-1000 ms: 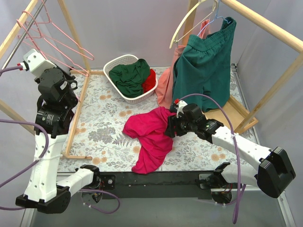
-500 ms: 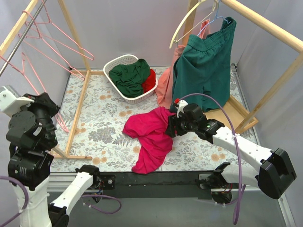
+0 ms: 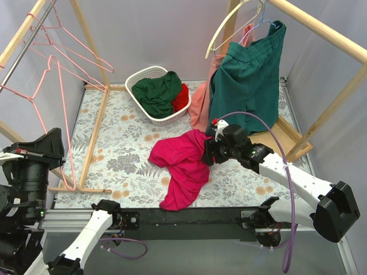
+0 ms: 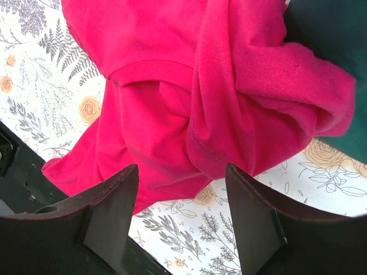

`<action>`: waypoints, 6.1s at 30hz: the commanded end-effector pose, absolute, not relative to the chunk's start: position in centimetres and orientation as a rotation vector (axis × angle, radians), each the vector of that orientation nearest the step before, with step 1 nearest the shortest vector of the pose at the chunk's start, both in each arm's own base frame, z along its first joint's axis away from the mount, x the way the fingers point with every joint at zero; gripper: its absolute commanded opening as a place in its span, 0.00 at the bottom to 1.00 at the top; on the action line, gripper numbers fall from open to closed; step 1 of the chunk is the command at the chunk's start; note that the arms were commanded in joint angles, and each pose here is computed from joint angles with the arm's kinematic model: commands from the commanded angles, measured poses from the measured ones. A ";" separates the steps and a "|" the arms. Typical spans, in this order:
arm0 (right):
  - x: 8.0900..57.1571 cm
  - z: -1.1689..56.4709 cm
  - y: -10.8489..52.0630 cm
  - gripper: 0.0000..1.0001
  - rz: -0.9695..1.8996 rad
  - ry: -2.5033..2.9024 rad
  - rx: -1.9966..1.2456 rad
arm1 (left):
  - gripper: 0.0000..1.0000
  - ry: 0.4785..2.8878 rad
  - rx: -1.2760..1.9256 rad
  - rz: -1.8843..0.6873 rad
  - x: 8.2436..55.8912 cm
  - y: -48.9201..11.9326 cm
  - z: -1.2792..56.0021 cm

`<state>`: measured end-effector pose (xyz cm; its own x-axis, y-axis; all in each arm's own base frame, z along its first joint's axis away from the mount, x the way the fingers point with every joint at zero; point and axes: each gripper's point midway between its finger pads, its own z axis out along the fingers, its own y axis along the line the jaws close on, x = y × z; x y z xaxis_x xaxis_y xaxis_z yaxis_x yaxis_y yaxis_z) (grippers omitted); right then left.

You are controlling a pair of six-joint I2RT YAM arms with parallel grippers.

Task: Place the t-shirt on the hanger
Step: Pick up the hanger from the clothesline, then place the T-shirt on the hanger.

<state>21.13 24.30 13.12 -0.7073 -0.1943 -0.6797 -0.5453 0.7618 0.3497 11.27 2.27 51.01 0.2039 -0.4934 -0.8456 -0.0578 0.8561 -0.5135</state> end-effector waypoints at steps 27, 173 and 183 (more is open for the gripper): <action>21.2 11.6 21.3 0.68 0.618 2.057 -0.336 | 0.00 2.054 0.629 -0.968 15.1 -19.7 30.3; 24.4 21.4 21.0 0.50 0.751 1.719 -0.293 | 0.00 1.860 0.734 -1.309 18.5 -38.5 17.5; 24.1 20.0 19.9 0.12 0.714 1.727 -0.271 | 0.04 1.895 0.702 -1.311 18.7 -39.4 17.9</action>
